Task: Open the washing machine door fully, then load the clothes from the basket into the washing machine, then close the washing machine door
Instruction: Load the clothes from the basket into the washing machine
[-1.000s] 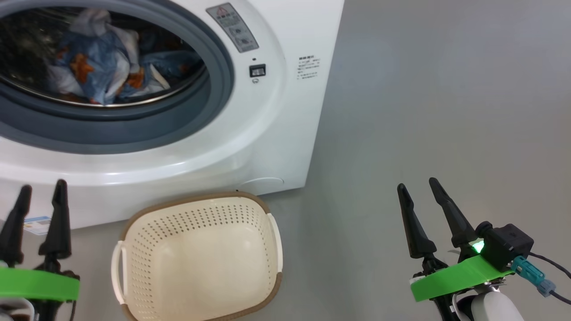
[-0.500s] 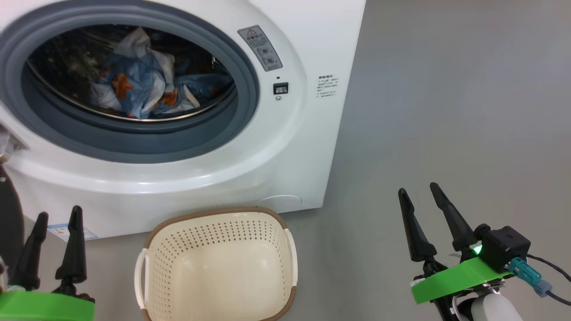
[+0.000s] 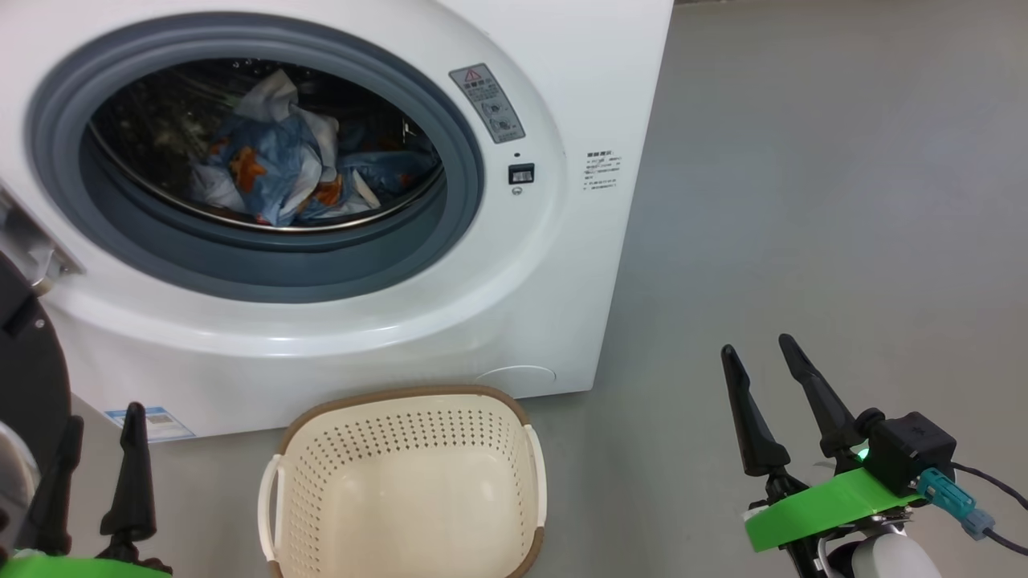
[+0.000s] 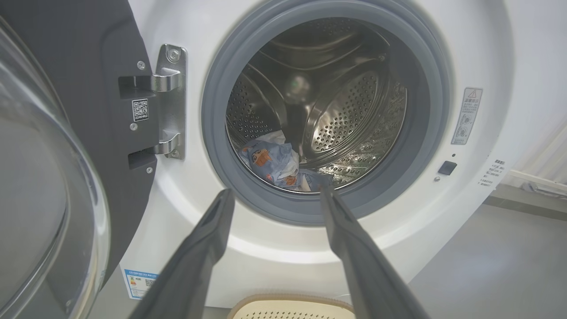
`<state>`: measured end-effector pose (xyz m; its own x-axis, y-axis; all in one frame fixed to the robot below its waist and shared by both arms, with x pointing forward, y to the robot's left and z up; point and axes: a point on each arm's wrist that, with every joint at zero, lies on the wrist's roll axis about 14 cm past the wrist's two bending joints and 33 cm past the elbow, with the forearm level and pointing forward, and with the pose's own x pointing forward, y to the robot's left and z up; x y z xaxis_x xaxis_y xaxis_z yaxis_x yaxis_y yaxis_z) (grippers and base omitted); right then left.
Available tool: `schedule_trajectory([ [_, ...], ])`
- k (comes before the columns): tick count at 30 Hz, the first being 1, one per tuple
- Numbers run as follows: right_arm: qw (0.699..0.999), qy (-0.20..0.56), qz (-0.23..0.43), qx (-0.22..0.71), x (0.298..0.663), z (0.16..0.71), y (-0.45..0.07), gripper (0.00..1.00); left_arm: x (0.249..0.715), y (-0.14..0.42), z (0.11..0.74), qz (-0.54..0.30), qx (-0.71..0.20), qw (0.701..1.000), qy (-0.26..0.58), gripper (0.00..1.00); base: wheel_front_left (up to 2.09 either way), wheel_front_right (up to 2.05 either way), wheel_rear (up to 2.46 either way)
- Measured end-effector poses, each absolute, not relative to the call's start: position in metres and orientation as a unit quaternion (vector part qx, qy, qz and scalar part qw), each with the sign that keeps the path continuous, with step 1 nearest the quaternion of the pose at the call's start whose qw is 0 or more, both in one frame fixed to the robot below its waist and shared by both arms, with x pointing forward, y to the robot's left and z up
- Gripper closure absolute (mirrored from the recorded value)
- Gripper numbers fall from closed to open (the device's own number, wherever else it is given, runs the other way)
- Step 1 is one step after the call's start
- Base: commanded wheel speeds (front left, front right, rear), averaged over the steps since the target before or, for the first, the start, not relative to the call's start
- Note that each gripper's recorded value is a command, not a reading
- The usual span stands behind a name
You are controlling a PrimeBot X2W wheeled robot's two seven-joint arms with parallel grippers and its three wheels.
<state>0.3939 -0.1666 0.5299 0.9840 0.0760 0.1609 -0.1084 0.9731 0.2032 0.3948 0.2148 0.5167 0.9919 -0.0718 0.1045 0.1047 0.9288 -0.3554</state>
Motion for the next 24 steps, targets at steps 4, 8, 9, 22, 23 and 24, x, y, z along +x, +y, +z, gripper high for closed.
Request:
schedule_trajectory([
  [4,0.99,-0.08,0.05,0.106,0.394,0.533,-0.165,0.0,0.388,0.218,0.515,-0.036,-0.182,0.982,-0.045,0.0,0.0,0.0,0.0],
  [8,0.99,-0.082,0.053,0.103,0.393,0.534,-0.163,0.0,0.385,0.22,0.518,-0.029,-0.182,0.982,-0.05,0.0,0.0,0.0,0.0],
  [9,0.99,-0.079,0.053,0.103,0.39,0.532,-0.162,0.0,0.381,0.221,0.516,-0.026,-0.184,0.981,-0.049,0.0,0.0,0.0,0.0],
  [22,0.99,-0.081,0.059,0.101,0.389,0.534,-0.159,0.0,0.374,0.221,0.514,-0.018,-0.175,0.983,-0.047,0.0,0.0,0.0,0.0],
  [23,0.99,-0.081,0.059,0.1,0.389,0.534,-0.159,0.0,0.373,0.221,0.513,-0.019,-0.175,0.983,-0.047,0.0,0.0,0.0,0.0],
  [24,0.99,-0.081,0.059,0.1,0.389,0.534,-0.159,0.0,0.373,0.221,0.514,-0.019,-0.174,0.984,-0.047,0.0,0.0,0.0,0.0],
])
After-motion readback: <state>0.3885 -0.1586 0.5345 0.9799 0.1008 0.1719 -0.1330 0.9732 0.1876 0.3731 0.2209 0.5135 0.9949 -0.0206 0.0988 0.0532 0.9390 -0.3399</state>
